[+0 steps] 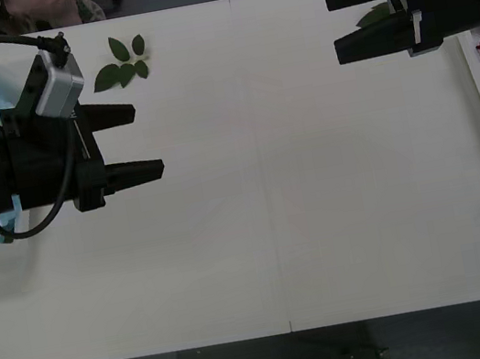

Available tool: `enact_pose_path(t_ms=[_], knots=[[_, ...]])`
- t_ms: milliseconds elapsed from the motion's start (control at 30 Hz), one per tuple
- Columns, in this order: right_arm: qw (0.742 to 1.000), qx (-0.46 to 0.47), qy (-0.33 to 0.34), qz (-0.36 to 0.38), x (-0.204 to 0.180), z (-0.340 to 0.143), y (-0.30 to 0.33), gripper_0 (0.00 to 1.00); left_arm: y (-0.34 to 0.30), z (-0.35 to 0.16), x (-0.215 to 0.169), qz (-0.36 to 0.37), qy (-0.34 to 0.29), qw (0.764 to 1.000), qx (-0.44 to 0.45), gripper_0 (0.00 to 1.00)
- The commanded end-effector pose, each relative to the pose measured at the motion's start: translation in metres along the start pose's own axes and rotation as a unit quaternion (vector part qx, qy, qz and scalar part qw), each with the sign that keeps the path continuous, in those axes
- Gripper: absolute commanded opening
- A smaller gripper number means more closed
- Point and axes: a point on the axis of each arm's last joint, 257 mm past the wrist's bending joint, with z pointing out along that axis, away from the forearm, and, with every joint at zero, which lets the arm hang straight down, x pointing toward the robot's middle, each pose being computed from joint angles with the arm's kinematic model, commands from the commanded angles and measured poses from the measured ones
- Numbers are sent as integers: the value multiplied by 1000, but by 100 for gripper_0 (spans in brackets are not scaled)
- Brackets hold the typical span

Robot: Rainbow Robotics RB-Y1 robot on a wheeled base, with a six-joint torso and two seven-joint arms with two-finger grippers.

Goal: Put the red flowers into the right box and the blue flowers into the left box

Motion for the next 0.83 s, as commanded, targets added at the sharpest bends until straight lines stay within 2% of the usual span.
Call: enact_pose_path(t_ms=[33, 833], knots=[[999, 7, 7, -35, -12, -7, 1, 100, -2, -5, -11, 20, 3, 1000, -1, 81], [999, 7, 7, -35, -12, -7, 1, 100, 8, 0, -9, 2, -10, 1000, -9, 81]])
